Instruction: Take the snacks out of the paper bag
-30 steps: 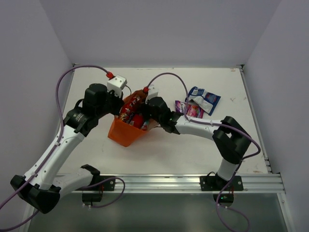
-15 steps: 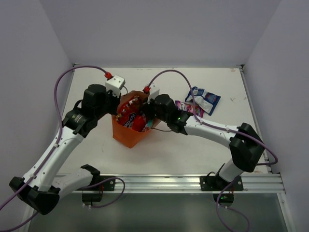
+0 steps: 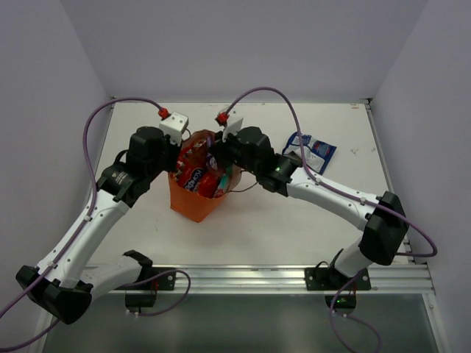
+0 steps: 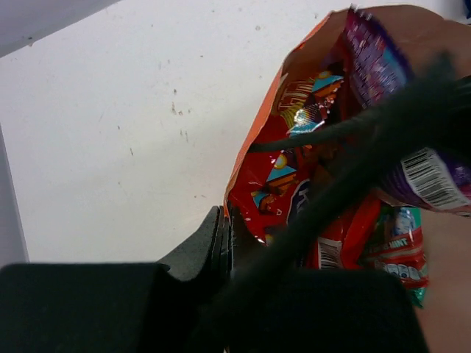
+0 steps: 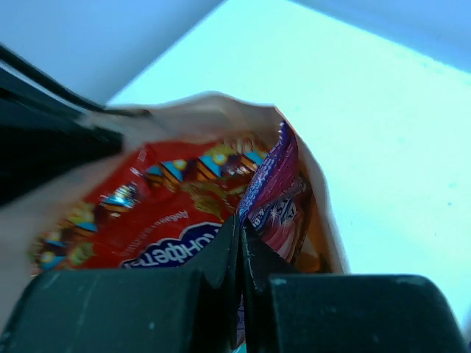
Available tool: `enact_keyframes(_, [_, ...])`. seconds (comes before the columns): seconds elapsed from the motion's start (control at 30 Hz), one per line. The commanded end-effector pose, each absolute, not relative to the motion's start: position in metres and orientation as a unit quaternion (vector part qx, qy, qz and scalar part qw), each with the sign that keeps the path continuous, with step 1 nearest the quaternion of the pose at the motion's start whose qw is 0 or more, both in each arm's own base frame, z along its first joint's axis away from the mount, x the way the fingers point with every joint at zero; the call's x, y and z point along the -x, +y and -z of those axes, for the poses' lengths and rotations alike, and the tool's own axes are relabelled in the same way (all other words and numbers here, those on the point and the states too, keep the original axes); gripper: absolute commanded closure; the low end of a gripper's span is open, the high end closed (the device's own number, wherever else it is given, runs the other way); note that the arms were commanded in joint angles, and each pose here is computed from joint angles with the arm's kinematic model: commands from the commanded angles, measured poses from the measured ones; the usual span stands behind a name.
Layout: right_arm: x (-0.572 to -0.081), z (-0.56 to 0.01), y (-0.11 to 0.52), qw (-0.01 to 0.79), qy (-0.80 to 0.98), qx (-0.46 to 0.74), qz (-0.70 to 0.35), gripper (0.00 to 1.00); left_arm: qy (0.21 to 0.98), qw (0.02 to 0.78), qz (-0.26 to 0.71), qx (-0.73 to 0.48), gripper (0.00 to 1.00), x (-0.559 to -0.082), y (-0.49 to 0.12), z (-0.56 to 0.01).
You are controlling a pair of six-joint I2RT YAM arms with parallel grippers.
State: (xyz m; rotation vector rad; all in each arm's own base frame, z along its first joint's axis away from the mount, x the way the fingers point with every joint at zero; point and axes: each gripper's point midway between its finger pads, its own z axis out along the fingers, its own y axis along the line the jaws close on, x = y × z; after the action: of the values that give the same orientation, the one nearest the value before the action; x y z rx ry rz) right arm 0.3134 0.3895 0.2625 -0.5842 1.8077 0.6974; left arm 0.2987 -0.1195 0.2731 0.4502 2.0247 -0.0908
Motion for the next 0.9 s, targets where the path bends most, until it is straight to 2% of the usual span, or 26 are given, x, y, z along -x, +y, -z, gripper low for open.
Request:
enact_keyframes(0.0, [-0.299, -0.425, 0.388, 0.649, 0.625, 0.204, -0.383, 1.00, 0.778, 0.611, 0.033, -0.142, 1.00, -0.319, -0.115, -0.348])
enact_keyframes(0.33, [-0.278, -0.487, 0.362, 0.675, 0.590, 0.204, -0.394, 1.00, 0.771, 0.627, -0.044, -0.101, 1.00, -0.332, -0.083, -0.358])
enact_keyframes(0.6, [-0.280, -0.522, 0.279, 0.720, 0.595, 0.156, -0.321, 1.00, 0.752, 0.646, -0.085, -0.101, 1.00, -0.357, -0.054, -0.365])
enact_keyframes(0.8, [-0.300, -0.473, 0.226, 0.710, 0.649, 0.113, -0.248, 1.00, 0.719, 0.672, -0.112, -0.136, 1.00, -0.376, -0.053, -0.387])
enact_keyframes(0.87, [-0.302, -0.439, 0.219, 0.692, 0.676, 0.113, -0.226, 1.00, 0.706, 0.681, -0.115, -0.156, 1.00, -0.380, -0.057, -0.393])
